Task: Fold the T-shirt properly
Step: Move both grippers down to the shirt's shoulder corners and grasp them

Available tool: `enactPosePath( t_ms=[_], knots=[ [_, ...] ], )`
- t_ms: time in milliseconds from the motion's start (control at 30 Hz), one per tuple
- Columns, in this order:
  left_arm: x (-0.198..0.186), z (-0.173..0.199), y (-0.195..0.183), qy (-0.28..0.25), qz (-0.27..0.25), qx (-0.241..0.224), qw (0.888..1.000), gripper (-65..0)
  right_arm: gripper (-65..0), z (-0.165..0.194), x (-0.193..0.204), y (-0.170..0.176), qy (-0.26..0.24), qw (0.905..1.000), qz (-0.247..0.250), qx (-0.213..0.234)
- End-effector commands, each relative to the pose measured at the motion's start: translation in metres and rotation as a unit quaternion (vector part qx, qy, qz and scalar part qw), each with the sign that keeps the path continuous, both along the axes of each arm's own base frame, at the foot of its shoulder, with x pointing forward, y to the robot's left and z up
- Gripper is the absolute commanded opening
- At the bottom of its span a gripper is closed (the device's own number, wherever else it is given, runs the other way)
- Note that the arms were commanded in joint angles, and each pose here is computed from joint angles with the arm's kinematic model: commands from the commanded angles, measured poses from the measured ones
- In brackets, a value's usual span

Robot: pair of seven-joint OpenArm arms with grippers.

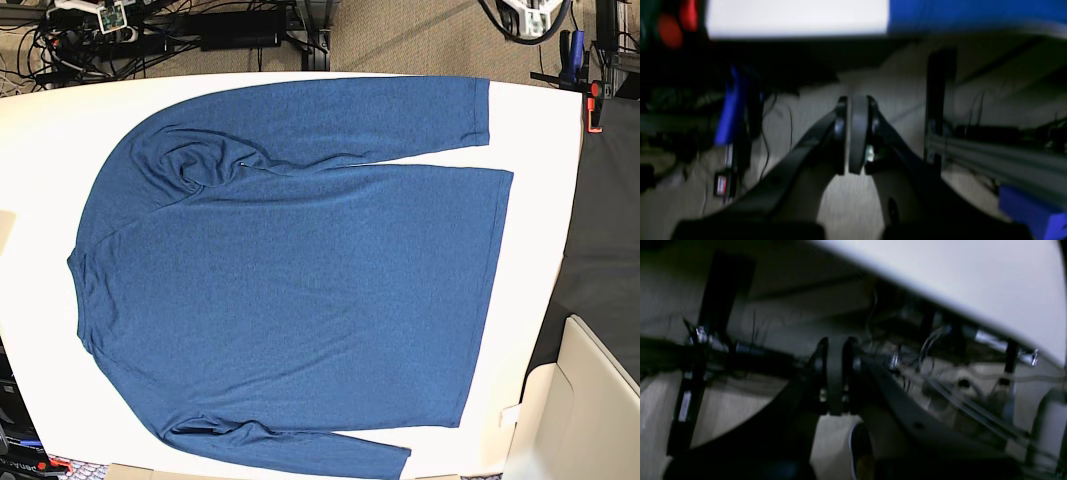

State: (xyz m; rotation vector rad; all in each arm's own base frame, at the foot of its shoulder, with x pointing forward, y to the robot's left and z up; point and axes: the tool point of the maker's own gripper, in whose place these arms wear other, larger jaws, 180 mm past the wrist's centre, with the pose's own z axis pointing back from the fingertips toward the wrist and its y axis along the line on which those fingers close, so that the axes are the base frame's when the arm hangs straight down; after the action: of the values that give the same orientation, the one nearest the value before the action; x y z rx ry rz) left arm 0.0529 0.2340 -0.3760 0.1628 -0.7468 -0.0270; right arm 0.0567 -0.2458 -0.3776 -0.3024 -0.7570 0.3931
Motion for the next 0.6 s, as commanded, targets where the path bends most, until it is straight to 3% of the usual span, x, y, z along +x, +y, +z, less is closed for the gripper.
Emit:
enactPosePath(
  t_ms=[0,267,567],
  knots=[
    [0.005,0.012,-0.002,-0.018,-0.008,0.002,1.0,-64.9,-64.3,0.012,0.0,-0.007,-0.012,0.9999,0.0,-0.012],
    [0.022,0.026,-0.013,-0.047,-0.018,-0.007,0.999,-59.6,-64.1,0.047,0.013,-0.028,-0.054,0.9971,-0.025,-0.048],
    [0.058,0.025,-0.058,-0.092,-0.047,-0.064,0.993,-57.0,-64.0,0.056,0.032,-0.037,-0.084,0.9942,-0.028,-0.061]
  ],
)
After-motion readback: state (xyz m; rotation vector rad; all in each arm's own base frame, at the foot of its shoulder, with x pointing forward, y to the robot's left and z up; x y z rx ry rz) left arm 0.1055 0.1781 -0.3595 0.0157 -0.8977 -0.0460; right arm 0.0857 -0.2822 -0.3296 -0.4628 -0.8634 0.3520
